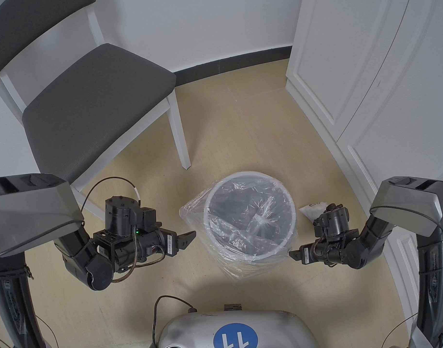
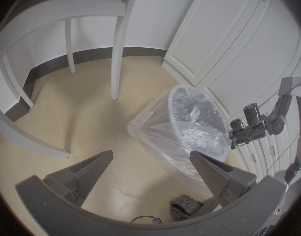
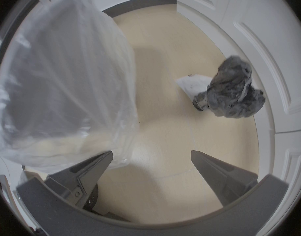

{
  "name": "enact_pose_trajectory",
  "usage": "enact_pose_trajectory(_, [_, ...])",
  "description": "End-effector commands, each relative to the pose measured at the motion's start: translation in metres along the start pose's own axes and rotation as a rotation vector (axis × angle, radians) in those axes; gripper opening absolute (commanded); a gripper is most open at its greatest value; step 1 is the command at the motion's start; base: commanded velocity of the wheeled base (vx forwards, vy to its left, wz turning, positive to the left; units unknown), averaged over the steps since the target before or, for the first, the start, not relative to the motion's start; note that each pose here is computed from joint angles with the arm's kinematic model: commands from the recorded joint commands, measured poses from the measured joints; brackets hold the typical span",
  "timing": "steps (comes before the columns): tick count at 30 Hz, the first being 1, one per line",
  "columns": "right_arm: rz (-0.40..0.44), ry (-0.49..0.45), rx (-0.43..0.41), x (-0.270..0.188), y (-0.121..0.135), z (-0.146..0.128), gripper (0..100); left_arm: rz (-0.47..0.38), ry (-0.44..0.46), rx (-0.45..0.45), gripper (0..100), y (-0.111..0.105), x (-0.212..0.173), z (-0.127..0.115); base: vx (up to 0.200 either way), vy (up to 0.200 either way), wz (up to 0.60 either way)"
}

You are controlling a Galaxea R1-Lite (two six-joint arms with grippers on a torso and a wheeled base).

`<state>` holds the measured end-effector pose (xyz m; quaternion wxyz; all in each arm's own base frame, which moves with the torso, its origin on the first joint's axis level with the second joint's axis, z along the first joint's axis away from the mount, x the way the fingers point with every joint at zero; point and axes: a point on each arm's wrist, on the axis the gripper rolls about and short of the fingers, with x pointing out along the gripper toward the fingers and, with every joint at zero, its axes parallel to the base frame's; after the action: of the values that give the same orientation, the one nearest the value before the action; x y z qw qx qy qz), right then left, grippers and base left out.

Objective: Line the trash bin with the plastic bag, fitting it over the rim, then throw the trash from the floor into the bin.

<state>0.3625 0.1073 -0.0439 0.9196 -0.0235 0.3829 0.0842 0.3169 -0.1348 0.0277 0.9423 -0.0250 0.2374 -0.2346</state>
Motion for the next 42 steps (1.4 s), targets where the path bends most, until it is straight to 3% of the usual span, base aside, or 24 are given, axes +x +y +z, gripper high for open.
enact_pose_trajectory(1, [0.03, -0.073, -0.049, -0.047, 0.001, 0.019, 100, -0.073, -0.068, 0.059, 100, -0.036, -0.014, 0.036, 0.0, 0.0, 0.0])
enact_pose_trajectory(2, [0.03, -0.073, -0.049, -0.047, 0.001, 0.019, 100, -0.073, -0.068, 0.059, 100, -0.036, -0.014, 0.036, 0.0, 0.0, 0.0])
enact_pose_trajectory(6, [0.037, -0.107, -0.115, -0.08, 0.002, 0.023, 100, -0.047, -0.032, 0.091, 100, -0.07, -0.002, 0.066, 0.0, 0.0, 0.0])
enact_pose_trajectory(9, [0.032, -0.123, -0.133, -0.092, -0.002, 0.024, 100, -0.014, -0.014, 0.101, 100, -0.078, 0.004, 0.074, 0.0, 0.0, 0.0])
enact_pose_trajectory(15, [0.042, -0.21, -0.116, -0.125, -0.036, 0.039, 100, 0.11, 0.01, 0.134, 100, -0.108, 0.025, 0.095, 0.0, 0.0, 0.0])
enact_pose_trajectory(21, [-0.014, -0.259, -0.106, -0.14, -0.06, 0.047, 100, 0.196, 0.036, 0.164, 100, -0.122, 0.049, 0.085, 0.0, 0.0, 0.0])
enact_pose_trajectory(25, [-0.05, -0.28, -0.118, -0.15, -0.071, 0.049, 100, 0.366, 0.098, 0.301, 100, -0.118, 0.077, 0.065, 0.0, 0.0, 0.0])
enact_pose_trajectory(28, [-0.056, -0.288, -0.12, -0.155, -0.073, 0.049, 100, 0.443, 0.111, 0.343, 100, -0.116, 0.089, 0.056, 0.0, 0.0, 0.0])
enact_pose_trajectory(34, [-0.061, -0.305, -0.114, -0.16, -0.079, 0.051, 100, 0.449, 0.15, 0.357, 100, -0.114, 0.083, 0.046, 0.0, 0.0, 0.0])
enact_pose_trajectory(42, [-0.066, -0.308, -0.11, -0.16, -0.081, 0.051, 100, 0.432, 0.208, 0.35, 100, -0.114, 0.042, 0.031, 0.0, 0.0, 0.0])
